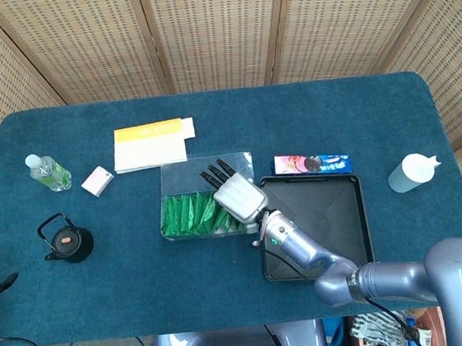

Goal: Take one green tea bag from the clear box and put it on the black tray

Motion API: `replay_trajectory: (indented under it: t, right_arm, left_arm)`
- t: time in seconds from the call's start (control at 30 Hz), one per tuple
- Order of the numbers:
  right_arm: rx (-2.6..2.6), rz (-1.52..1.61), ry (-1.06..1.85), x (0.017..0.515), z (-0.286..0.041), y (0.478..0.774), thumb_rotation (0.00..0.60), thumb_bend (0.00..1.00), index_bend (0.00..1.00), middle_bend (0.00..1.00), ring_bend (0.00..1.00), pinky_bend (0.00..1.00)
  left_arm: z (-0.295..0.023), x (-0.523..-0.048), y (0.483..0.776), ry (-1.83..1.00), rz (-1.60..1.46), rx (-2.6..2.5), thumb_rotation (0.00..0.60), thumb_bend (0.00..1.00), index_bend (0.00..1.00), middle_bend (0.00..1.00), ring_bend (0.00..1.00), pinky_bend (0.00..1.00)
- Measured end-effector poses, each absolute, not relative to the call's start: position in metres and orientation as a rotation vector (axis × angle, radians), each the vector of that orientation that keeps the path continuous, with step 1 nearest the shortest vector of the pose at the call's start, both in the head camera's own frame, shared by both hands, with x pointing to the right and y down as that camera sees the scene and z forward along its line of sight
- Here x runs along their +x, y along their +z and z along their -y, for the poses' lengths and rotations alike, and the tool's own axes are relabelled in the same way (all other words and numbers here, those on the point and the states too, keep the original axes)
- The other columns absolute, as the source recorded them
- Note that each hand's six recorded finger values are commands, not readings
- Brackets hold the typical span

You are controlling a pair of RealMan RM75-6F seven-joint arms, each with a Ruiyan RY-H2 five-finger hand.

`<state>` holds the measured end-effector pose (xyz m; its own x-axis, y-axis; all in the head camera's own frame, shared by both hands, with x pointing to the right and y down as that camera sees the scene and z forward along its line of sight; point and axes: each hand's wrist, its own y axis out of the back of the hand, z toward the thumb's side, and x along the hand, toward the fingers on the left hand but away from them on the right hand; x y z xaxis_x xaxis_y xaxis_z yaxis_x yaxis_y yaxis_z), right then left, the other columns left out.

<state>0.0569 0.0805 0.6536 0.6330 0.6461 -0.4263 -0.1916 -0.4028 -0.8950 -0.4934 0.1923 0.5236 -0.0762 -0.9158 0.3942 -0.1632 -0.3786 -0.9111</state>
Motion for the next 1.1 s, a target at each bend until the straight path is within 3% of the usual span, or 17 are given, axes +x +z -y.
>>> replay_trajectory:
  t: [0.6, 0.93, 1.1]
  right_arm:
    - [-1.666, 0.485, 0.872, 0.089, -0.066, 0.567, 0.6, 0.55, 0.65, 0.14, 0.0, 0.0]
    - [-1.58, 0.512, 0.928, 0.16, -0.072, 0.532, 0.6, 0.55, 0.65, 0.14, 0.0, 0.0]
    - [-1.584, 0.491, 0.968, 0.198, -0.092, 0.532, 0.6, 0.55, 0.65, 0.14, 0.0, 0.0]
  left_arm:
    - [-0.195, -0.49, 0.521, -1.492, -1.178, -1.577, 0.6, 0.0, 0.0, 0.0, 0.0, 0.0]
    - [-0.197, -0.484, 0.52, -1.481, -1.164, -1.585, 0.6, 0.0, 0.0, 0.0, 0.0, 0.0]
    - [-0.198, -0.482, 0.521, -1.479, -1.158, -1.587, 0.6, 0.0, 0.0, 0.0, 0.0, 0.0]
